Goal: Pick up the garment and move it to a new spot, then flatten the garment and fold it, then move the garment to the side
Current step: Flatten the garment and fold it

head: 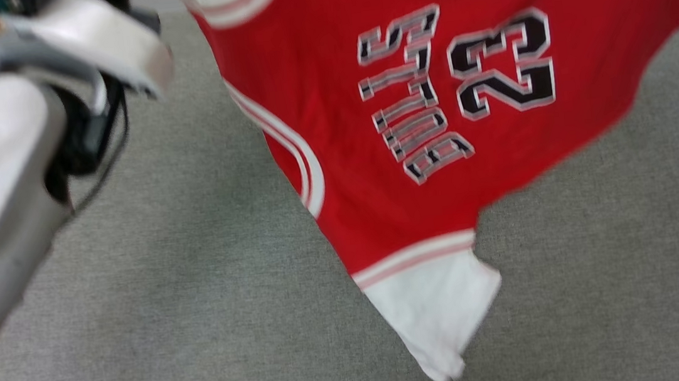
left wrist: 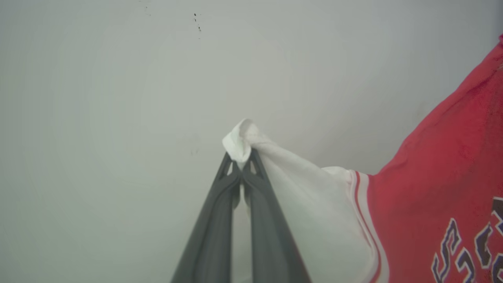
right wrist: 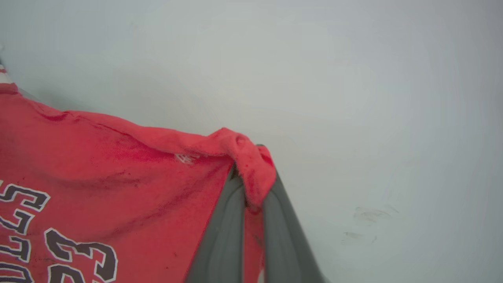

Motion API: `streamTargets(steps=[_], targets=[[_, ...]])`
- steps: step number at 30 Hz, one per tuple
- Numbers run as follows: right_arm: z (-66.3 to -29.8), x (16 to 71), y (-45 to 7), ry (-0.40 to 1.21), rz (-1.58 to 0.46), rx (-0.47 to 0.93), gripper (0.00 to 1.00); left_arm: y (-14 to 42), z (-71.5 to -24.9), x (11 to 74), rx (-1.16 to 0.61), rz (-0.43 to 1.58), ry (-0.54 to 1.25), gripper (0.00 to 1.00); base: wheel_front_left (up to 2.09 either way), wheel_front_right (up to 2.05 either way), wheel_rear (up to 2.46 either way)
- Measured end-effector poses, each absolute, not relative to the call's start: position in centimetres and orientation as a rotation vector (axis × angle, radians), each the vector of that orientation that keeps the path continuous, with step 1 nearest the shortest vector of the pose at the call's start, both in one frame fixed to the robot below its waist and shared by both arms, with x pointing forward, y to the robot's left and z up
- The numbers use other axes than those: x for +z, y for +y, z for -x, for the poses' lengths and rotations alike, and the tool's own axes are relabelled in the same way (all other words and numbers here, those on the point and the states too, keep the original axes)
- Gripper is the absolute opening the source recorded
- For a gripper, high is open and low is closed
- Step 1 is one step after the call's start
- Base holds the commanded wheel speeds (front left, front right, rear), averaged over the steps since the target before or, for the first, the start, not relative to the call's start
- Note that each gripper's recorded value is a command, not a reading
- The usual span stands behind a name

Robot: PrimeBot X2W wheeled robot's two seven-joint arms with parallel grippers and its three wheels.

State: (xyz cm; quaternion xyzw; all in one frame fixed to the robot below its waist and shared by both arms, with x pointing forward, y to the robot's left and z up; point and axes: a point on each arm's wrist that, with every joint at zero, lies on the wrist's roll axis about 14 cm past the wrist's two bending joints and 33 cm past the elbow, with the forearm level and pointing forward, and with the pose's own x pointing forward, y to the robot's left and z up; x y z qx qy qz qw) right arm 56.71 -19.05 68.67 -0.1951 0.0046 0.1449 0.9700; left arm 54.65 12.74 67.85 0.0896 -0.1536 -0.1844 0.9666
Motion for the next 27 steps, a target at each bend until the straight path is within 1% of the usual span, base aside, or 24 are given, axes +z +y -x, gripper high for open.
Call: streamTargets(steps=[6,8,13,16,23,27], targets=[[-61.2,71.0,-19.1,-0.083,0.417,0.228,0.00,11.8,-59.9,72.3,-0.369,-0.248,-0.402,0.00,0.00,0.00,0.00],[-62.7,71.6,-19.3,-0.102,0.441,0.204,0.00,11.5,-61.3,73.9,-0.366,-0.300,-0.441,0.00,0.00,0.00,0.00],[-65.6,74.7,-19.7,-0.203,0.493,0.147,0.00,10.4,-64.0,77.9,-0.361,-0.326,-0.538,0.00,0.00,0.00,0.00],[-67.1,75.9,-19.6,-0.251,0.478,0.133,0.00,10.2,-65.3,79.7,-0.350,-0.330,-0.584,0.00,0.00,0.00,0.00],[-69.5,75.4,-18.5,-0.273,0.473,0.145,0.00,10.0,-67.1,80.3,-0.341,-0.332,-0.614,0.00,0.00,0.00,0.00],[-70.9,71.9,-17.1,-0.214,0.479,0.188,0.00,10.3,-68.1,78.0,-0.345,-0.328,-0.575,0.00,0.00,0.00,0.00]])
